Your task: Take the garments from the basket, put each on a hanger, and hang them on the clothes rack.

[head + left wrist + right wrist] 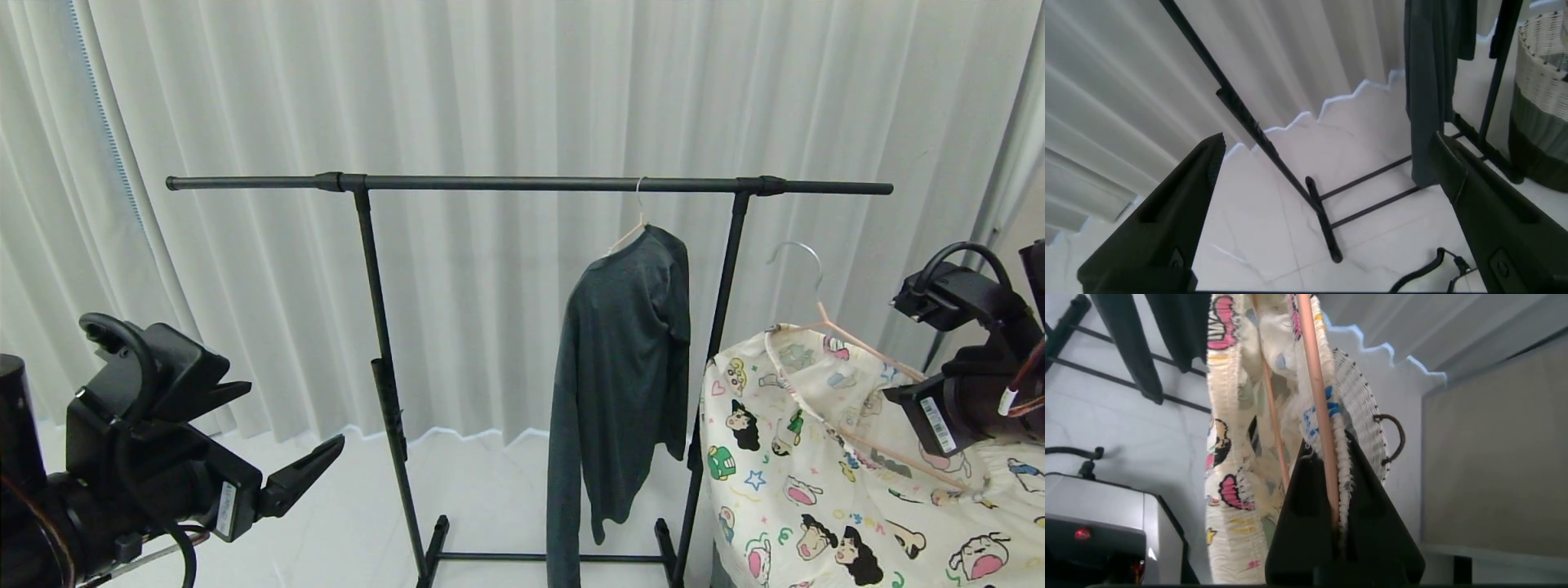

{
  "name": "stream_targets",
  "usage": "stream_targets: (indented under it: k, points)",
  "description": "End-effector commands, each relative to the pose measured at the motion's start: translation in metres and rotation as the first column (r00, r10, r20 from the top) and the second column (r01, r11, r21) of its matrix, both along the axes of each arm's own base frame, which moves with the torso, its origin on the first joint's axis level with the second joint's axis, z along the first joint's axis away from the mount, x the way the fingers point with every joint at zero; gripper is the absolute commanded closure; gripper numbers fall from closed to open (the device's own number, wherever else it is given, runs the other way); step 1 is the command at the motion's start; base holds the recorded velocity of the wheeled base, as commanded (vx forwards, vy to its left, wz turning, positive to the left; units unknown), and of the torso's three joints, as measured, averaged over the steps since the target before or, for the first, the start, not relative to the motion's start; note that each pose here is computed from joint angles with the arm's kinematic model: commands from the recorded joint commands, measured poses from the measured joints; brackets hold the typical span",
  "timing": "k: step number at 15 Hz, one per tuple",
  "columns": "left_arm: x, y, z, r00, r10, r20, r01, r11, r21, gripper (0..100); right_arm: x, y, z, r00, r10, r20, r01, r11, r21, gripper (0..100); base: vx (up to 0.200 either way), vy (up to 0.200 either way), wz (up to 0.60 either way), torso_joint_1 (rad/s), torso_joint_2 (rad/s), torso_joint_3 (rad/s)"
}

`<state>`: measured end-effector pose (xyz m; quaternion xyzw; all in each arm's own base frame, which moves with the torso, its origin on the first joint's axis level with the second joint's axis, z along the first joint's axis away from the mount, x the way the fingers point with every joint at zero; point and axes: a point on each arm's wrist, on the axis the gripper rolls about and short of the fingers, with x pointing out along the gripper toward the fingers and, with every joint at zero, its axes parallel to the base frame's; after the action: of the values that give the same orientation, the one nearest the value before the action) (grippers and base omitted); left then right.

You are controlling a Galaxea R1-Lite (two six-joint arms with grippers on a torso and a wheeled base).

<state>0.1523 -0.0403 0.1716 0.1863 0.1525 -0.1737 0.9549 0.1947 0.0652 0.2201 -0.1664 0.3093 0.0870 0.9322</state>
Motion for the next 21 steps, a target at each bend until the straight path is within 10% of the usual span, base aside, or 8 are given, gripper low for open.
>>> stream_targets:
  k: [1, 13, 21]
  points:
    - [0.000, 0.000, 0.000, 1.000, -0.001, 0.001, 0.001, 1.000, 0.000, 0, 0.001, 0.000, -0.001, 1.000, 0.001, -0.003, -0.001, 1.000, -0.001, 100, 0.000, 0.000, 0.00, 0.227, -0.44, -0.217]
    - [0.000, 0.000, 0.000, 1.000, 0.001, 0.002, -0.001, 1.000, 0.000, 0, 0.009, 0.001, -0.005, 0.999, -0.013, 0.040, 0.013, 1.000, 0.016, 100, 0.000, 0.000, 0.00, 0.273, -0.54, -0.270]
    - [-0.002, -0.004, 0.000, 1.000, -0.022, 0.004, 0.022, 1.000, 0.000, 0, 0.034, -0.004, -0.023, 0.996, -0.067, 0.066, 0.065, 0.998, 0.027, 100, 0.125, 0.000, 0.00, 0.028, -0.06, -0.024]
